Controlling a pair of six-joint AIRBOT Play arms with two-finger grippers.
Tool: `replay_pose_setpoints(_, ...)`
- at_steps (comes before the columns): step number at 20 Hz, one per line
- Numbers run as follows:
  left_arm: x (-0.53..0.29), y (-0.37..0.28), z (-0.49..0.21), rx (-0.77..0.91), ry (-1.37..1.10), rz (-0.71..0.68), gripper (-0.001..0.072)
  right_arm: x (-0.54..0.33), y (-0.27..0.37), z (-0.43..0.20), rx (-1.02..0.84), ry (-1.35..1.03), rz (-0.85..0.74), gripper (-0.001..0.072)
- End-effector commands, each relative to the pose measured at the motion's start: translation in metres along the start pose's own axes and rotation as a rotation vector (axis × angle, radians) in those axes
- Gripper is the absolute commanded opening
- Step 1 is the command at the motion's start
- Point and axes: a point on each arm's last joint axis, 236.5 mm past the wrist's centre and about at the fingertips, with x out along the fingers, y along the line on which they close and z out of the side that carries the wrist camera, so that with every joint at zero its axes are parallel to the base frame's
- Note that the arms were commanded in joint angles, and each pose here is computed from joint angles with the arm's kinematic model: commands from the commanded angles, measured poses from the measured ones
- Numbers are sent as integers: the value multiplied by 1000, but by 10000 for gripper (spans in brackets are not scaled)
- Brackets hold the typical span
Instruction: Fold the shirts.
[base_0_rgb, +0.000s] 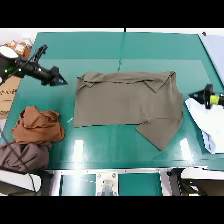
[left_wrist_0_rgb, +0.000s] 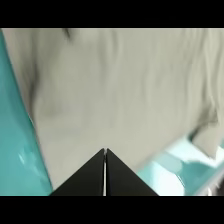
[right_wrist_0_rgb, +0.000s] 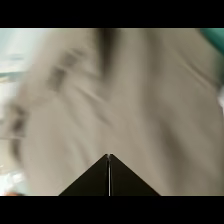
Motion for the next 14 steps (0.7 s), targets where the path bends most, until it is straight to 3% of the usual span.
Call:
replay_pose_setpoints(1, 2, 17, -71, -90, 33, 78, 22, -42, -70, -33, 121, -51, -281, 15)
replay_pose_setpoints(4, 19, 32, -130, -183, -24, 137, 27, -69, -100, -48, 200, -130, -372, 17)
replay_pose_setpoints(5, 26, 37, -141, -209, -45, 144, 218, -68, -105, -53, 218, -125, -372, 19)
replay_pose_setpoints(6, 36, 44, -150, -267, -58, 145, 524, -64, -108, -58, 230, -112, -371, 76)
replay_pose_setpoints(7, 45, 49, -157, -314, -64, 140, 560, -61, -110, -62, 238, -100, -370, 167)
replay_pose_setpoints(10, 64, 65, -160, -413, -126, 125, 559, -53, -115, -59, 257, -124, -359, 171)
replay_pose_setpoints(14, 101, 46, -156, -408, -98, 19, 558, -51, -123, -52, 261, -153, -369, 171)
